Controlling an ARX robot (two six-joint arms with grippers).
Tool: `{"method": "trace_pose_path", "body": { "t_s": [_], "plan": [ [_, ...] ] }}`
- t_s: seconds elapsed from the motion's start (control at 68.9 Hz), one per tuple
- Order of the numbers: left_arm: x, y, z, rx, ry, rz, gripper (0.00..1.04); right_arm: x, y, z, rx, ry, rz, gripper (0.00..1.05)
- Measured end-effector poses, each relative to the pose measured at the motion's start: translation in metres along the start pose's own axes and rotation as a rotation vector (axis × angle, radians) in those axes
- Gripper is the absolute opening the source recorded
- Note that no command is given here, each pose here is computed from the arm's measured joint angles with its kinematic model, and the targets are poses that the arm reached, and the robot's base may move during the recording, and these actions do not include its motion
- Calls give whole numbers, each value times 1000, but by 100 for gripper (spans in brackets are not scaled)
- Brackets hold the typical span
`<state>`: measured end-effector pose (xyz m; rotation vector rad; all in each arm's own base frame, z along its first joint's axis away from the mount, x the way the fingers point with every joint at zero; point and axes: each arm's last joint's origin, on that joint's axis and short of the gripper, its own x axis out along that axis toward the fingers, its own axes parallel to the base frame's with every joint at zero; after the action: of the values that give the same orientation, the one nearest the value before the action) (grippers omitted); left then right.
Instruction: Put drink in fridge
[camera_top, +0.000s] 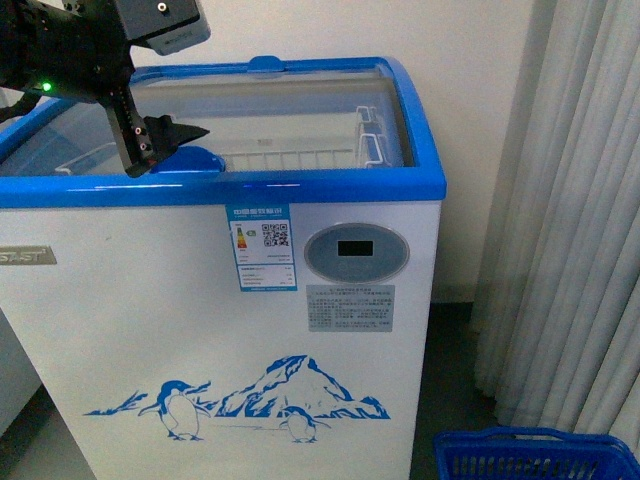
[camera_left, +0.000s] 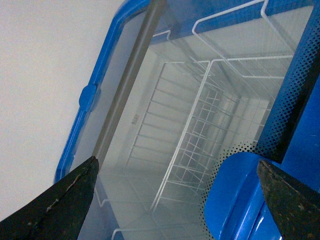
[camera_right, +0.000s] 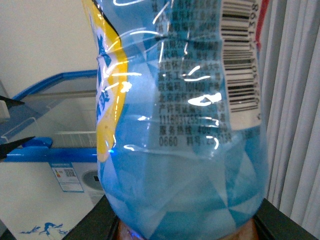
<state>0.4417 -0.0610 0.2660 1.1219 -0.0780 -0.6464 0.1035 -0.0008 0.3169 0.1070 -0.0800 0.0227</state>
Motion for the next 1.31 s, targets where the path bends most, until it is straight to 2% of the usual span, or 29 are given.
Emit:
{"method": "trace_pose_path", "body": {
  "t_s": [0.189,0.348,0.58,0.856,1.306],
  "plan": [
    [8,2,-5,54,12,-55,97,0,0,0,0,0,0,41],
    [9,14,-13,120,35,-52,97,0,0,0,0,0,0,41],
    [17,7,-28,190,79,-119,97,0,0,0,0,0,0,41],
    [28,7,-34,213,81,-123,97,0,0,0,0,0,0,41],
    [80,42,-44,297,129,19,97,0,0,0,0,0,0,41]
  ]
}}
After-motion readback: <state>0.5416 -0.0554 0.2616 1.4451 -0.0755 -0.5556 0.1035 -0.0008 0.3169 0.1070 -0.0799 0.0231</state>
